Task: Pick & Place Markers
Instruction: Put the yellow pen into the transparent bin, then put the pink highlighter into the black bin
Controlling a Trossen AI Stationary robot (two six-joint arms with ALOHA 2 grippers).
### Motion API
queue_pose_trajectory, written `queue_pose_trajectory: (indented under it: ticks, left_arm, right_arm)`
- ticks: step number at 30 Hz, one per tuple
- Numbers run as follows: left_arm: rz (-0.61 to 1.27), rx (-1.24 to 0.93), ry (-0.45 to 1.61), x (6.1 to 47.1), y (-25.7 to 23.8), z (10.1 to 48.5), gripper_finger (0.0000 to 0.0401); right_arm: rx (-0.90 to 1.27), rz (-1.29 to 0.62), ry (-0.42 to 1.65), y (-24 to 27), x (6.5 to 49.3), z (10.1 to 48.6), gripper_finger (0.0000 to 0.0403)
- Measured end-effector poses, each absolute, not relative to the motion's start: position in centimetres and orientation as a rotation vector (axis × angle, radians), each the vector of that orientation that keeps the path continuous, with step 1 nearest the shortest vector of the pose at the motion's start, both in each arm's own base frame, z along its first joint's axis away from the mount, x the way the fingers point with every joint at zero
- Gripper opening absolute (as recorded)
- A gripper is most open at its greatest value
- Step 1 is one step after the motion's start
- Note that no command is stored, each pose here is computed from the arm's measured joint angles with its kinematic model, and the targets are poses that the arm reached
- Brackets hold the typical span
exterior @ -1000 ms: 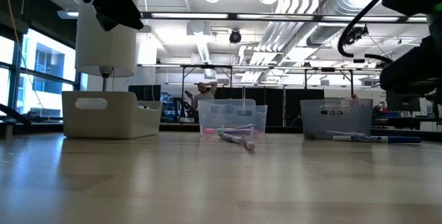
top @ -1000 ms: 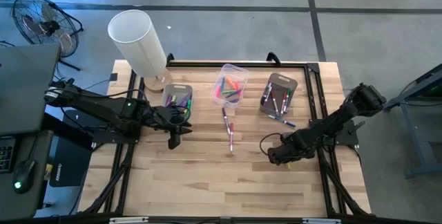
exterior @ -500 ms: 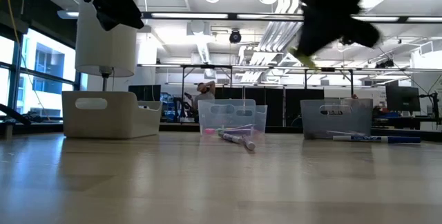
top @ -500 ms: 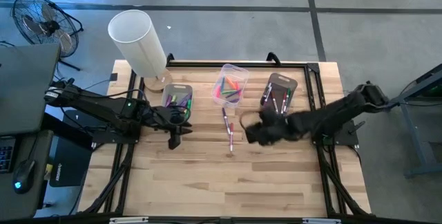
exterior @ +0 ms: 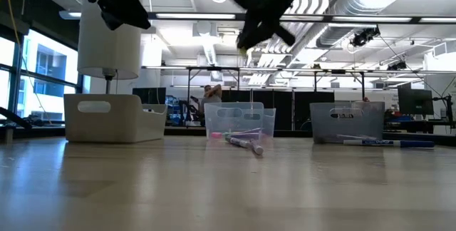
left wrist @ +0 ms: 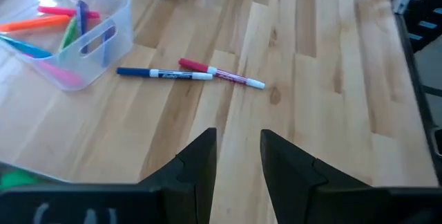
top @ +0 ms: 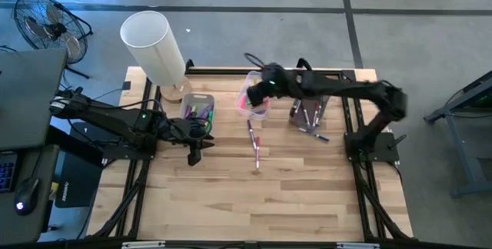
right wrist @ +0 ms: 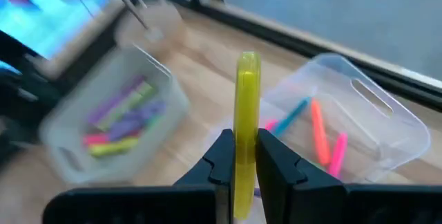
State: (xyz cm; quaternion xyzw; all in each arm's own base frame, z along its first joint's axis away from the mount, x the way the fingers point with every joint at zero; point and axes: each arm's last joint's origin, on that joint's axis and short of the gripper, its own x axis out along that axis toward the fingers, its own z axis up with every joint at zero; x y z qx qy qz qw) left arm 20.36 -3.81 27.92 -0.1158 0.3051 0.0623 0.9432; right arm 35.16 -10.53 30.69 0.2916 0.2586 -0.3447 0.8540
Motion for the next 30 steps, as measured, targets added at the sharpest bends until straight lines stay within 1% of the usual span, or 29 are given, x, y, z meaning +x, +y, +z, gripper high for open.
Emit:
queue_pose_trajectory:
  ticks: [4,9,12,15,22,27,30]
  left_arm:
    - [0.166,-0.220,0.627,20.1,-3.6,27.9,0.0110]
    - [0.202,-0.218,0.642,19.4,-3.4,28.0,0.0110]
    - [0.226,-0.228,0.642,18.9,-3.3,28.2,0.0110]
    - [0.230,-0.229,0.647,18.6,-3.2,28.2,0.0110]
    - [0.193,-0.271,0.679,18.5,-3.3,28.1,0.0111]
    - [0.231,-0.294,0.717,19.2,-3.5,27.2,0.0111]
    - [0.180,-0.310,0.768,19.8,-3.8,26.7,0.0115]
  right_arm:
    - [0.648,-0.773,0.750,-13.5,37.7,28.3,0.0028]
    - [0.660,-0.799,1.015,-15.7,40.0,23.9,0.0034]
    - [0.655,-0.809,1.097,-16.2,40.8,22.3,0.0039]
    - [0.671,-0.831,1.119,-16.5,41.3,21.3,0.0049]
    - [0.676,-0.840,1.119,-16.4,40.9,22.0,0.0084]
    - [0.663,-0.827,1.091,-15.5,39.9,24.7,0.0107]
    - [0.643,-0.800,1.049,-13.9,38.8,26.9,0.0114]
